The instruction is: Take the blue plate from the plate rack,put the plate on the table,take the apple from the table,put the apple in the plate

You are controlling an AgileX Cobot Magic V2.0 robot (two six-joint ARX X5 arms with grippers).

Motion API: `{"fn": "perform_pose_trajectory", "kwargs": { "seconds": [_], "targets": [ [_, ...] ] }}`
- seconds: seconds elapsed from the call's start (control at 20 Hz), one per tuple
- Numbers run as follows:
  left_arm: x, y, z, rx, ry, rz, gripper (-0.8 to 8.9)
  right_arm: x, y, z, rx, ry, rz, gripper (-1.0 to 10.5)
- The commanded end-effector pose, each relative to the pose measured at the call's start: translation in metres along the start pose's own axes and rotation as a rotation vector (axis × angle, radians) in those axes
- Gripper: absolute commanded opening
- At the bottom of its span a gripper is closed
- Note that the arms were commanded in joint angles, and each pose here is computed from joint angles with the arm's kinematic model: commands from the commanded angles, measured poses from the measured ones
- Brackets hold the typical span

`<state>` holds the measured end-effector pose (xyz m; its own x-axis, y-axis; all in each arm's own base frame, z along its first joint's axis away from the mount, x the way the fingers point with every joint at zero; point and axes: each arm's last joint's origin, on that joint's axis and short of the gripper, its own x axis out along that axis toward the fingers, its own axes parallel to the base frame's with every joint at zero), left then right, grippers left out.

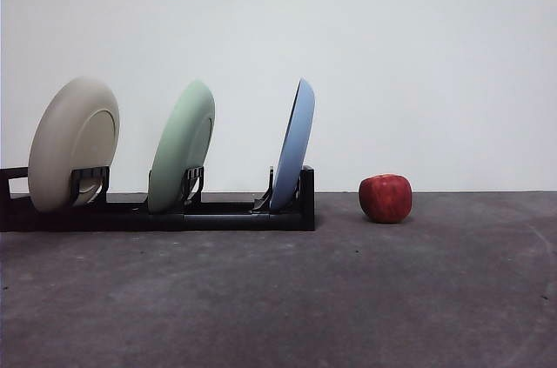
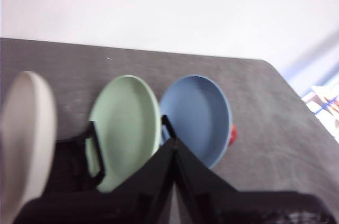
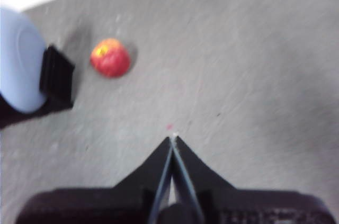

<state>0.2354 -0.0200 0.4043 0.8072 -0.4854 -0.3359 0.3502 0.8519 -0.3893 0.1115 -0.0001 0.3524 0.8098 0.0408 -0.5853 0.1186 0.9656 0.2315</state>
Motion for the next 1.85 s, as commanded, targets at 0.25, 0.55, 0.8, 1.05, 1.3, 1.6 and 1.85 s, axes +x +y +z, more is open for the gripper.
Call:
{"fn": "perform_pose_trajectory", "kwargs": {
  "seconds": [0.25, 0.55, 0.8, 1.05, 1.3, 1.6, 1.85],
  "targets": [
    [0.080, 0.013, -0.024, -0.060, 0.253, -0.153, -0.05, 0.052, 0.007, 0.010, 0.038, 0.234, 0.175, 0.0],
    [0.158, -0.021, -0.039, -0.007, 0.377, -0.280, -0.06, 0.101, 0.009, 0.014, 0.065, 0.370, 0.232, 0.0],
    [0.212, -0.057, -0.021, 0.065, 0.402, -0.360, -0.06, 0.116, 0.010, 0.014, 0.072, 0.409, 0.225, 0.0],
    [0.256, -0.077, -0.011, 0.063, 0.448, -0.281, 1.51, 0.116, 0.010, 0.014, 0.071, 0.408, 0.225, 0.0],
    [0.267, -0.079, -0.014, 0.070, 0.442, -0.179, 2.56, 0.115, 0.010, 0.013, 0.073, 0.415, 0.223, 0.0],
    [0.274, -0.085, -0.023, 0.076, 0.452, -0.106, 2.56, 0.115, 0.010, 0.013, 0.073, 0.415, 0.223, 0.0],
    [0.286, -0.088, -0.042, 0.087, 0.513, -0.082, 2.56, 0.115, 0.009, 0.012, 0.074, 0.422, 0.221, 0.0]
  ]
}}
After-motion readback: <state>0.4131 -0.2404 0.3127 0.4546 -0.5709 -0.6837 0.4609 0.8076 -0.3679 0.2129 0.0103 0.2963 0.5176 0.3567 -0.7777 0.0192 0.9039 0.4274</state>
